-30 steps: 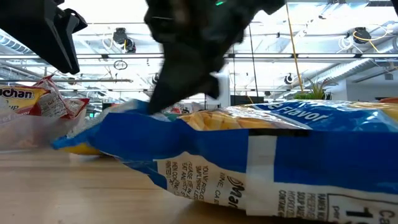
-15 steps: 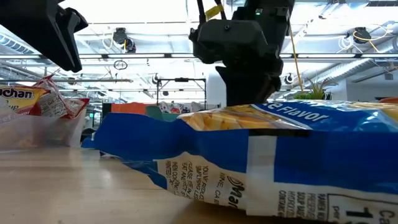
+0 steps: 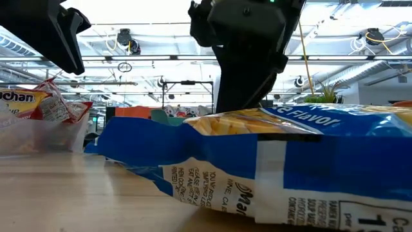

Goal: Sort Maruchan noodles
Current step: Put the middle blue noodle pack into the orange bin

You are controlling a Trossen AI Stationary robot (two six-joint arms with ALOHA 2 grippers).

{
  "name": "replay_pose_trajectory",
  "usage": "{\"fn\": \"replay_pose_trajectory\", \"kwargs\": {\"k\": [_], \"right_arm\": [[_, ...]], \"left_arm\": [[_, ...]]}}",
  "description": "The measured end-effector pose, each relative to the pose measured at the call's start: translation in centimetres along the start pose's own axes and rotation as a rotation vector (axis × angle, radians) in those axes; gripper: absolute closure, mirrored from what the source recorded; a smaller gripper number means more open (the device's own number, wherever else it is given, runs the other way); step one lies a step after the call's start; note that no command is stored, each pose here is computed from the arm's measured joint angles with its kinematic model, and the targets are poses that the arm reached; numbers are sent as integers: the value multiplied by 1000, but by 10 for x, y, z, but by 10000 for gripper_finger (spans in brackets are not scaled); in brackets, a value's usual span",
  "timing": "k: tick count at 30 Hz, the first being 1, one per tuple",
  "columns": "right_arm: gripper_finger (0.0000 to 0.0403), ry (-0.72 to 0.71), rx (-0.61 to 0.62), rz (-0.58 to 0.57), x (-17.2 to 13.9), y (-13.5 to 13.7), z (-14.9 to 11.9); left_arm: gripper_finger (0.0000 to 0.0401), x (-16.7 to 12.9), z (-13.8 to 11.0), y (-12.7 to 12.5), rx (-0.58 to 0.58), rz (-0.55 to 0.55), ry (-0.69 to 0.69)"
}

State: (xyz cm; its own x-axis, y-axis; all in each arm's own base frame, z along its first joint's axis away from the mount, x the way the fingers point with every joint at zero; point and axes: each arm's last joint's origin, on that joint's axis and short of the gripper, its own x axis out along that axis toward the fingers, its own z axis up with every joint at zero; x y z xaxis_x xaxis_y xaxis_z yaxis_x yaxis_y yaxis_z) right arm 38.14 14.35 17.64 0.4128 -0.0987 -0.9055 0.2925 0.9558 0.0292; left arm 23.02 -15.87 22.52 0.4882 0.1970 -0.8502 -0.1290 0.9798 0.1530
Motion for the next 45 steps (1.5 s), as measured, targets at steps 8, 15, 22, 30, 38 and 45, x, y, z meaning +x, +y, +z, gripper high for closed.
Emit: {"fn": "replay_pose_trajectory", "kwargs": {"k": [8, 15, 22, 30, 38, 45], "right_arm": [[164, 65, -31, 60, 20, 7, -6], [185, -6, -156, 97, 41, 4, 5], [309, -20, -190, 96, 37, -1, 10], [397, -155, -234, 15, 1, 1, 17], [402, -352, -310, -77, -55, 19, 10], [403, -415, -323, -85, -76, 30, 2]], "left_arm": [[304, 0, 0, 0, -4, -1, -3], [304, 0, 0, 0, -4, -1, -4], [304, 0, 0, 0, 3, 1, -4], [304, 0, 2, 1, -3, 51, -44], [304, 0, 2, 2, -3, 74, -63], [304, 2, 5, 5, -27, 89, -68]]}}
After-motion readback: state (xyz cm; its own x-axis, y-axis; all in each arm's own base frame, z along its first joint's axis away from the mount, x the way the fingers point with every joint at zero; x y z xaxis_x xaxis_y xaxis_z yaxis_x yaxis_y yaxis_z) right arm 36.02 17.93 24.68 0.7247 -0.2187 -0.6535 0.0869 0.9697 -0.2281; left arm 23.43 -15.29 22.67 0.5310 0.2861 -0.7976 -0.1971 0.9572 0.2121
